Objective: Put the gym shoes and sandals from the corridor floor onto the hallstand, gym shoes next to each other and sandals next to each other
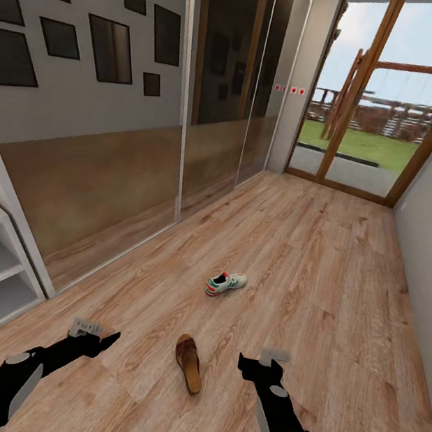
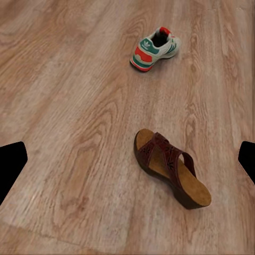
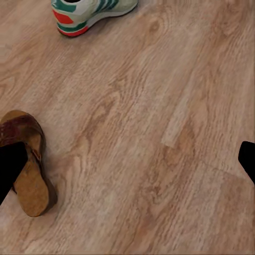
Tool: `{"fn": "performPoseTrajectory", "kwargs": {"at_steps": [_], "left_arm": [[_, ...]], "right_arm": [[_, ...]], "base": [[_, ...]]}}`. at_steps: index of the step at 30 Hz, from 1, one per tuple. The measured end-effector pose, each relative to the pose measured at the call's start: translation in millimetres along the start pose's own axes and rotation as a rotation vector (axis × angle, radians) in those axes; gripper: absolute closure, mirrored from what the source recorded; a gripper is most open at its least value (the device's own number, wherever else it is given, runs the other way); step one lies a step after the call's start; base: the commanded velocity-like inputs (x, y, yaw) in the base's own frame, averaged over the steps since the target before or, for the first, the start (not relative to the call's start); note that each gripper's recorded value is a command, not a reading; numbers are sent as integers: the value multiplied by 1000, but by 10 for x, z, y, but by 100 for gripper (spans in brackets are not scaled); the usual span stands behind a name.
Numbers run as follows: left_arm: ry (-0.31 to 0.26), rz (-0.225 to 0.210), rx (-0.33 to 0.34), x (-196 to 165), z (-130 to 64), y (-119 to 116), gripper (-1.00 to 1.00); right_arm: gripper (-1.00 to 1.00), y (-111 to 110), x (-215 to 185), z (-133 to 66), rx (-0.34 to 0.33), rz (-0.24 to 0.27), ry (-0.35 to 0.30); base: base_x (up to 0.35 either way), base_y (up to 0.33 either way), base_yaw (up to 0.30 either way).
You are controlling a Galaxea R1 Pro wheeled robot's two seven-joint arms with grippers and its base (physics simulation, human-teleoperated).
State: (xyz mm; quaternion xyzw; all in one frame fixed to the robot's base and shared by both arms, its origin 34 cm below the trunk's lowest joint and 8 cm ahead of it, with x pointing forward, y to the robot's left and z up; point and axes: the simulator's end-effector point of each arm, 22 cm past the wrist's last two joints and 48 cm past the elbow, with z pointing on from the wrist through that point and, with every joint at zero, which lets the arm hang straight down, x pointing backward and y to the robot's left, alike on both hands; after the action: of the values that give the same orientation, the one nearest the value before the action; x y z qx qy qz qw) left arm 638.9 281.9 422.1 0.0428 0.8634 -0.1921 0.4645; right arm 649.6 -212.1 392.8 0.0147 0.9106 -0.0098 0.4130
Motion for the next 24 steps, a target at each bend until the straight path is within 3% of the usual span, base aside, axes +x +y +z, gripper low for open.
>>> {"fn": "performPoseTrajectory", "kwargs": {"at_steps": [1,5,7,14,17,24], "left_arm": [[-3,0,15,24,42,-109,-100],[-20,6,34,-60,100,-226,-100],[-33,10,39,-135,120,-255,-100],[-49,22,68,-239,193,-430,-100],[-46,33,93,-227,235,-571,-100],[-50,40,103,-227,261,-639,-100]], "right_arm": [[-100,272,-82,-23,-51,-63,-17],[-100,339,-84,-31,-65,-96,-20],[-100,323,-73,-28,-63,-99,-18],[-100,273,405,1,-58,-113,79],[-100,260,505,5,-57,-113,99],[-100,257,581,18,-57,-114,114]], "base": [[0,0,0],[0,0,0],[0,0,14],[0,0,115],[0,0,172],[0,0,182]]}}
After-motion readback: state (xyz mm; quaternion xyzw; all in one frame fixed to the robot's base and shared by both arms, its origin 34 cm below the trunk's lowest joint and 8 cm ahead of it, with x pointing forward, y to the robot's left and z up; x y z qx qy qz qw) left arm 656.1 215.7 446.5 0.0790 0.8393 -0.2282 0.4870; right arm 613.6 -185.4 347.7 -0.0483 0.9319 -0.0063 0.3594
